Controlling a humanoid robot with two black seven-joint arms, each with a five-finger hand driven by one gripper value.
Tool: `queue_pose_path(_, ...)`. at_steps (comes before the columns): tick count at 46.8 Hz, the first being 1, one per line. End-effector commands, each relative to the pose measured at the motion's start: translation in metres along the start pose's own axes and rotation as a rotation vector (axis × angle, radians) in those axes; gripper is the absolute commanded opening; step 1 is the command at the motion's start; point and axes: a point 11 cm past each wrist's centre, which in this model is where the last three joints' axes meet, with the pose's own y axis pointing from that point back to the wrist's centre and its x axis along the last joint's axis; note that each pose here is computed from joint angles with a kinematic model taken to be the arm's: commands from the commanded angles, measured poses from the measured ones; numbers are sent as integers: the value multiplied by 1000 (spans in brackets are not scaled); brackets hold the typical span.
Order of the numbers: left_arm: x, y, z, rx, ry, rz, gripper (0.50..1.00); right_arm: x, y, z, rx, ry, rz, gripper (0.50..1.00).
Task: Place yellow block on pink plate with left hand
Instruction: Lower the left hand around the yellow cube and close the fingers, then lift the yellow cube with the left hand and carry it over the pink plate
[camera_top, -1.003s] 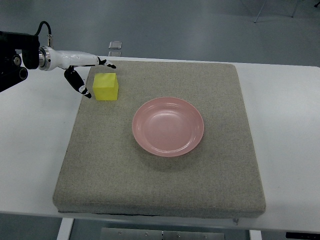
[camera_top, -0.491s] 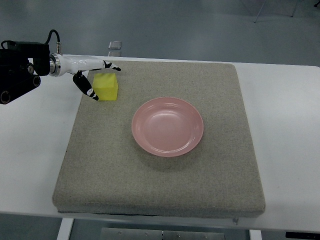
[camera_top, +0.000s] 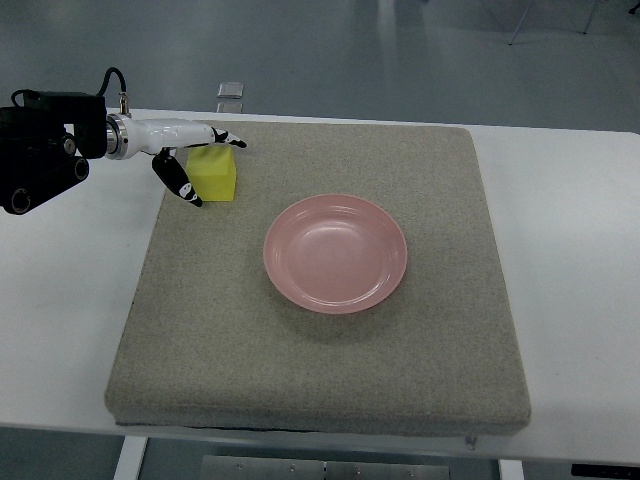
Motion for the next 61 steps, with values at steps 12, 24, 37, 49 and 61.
queue_pose_path(12, 2, 0, 0, 1, -16, 21, 864, 0, 0, 0, 0, 0, 0, 924)
queue_pose_path(24, 0, -1, -2, 5, -22, 27, 756, 0, 0, 0, 0, 0, 0, 924)
queue_pose_path(37, -4, -4, 1, -3, -15, 23, 572, 0, 0, 0, 0, 0, -2, 924)
queue_pose_path(49, 0, -4, -2, 12, -17, 34, 500, 0, 0, 0, 0, 0, 0, 924)
queue_pose_path(61, 4, -4, -1, 9, -14, 43, 500, 0, 0, 0, 0, 0, -2, 924)
